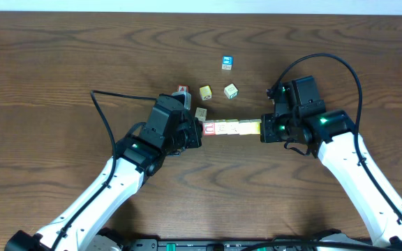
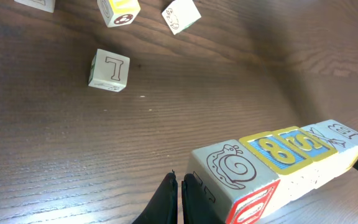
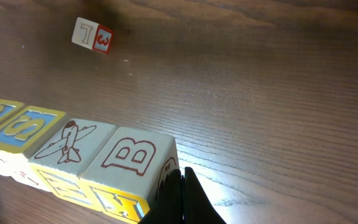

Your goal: Lift 5 blocks

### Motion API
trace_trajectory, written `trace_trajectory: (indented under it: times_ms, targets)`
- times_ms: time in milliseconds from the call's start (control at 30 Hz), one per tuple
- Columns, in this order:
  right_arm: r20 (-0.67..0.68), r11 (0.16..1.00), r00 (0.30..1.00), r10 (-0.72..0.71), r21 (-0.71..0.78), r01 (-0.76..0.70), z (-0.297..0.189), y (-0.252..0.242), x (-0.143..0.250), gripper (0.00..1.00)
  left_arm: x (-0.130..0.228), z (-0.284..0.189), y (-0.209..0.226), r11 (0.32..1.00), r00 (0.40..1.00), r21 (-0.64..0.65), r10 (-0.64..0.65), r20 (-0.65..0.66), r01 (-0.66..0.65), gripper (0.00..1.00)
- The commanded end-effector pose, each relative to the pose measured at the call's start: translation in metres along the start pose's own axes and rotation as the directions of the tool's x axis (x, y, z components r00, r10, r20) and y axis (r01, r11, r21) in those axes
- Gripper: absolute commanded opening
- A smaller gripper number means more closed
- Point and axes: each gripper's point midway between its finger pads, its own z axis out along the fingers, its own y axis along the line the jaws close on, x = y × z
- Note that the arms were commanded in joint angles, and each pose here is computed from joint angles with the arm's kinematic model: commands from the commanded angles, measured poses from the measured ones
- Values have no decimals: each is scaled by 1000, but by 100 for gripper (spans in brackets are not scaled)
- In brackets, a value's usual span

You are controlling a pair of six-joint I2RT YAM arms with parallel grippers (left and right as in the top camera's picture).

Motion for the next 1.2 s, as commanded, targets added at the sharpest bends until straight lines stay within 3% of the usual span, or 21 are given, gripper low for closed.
trace_trajectory:
  times_ms: [0,1167]
  targets:
    - [-12,980,999,-38,-198,35,-10,46,-1,1,8,-6,-49,984,997,174,52,-66,-39,7]
    - [-81,985,995,-51,-170,37,14,47,9,1,16,6,-28,996,995,82,27,-95,-19,7]
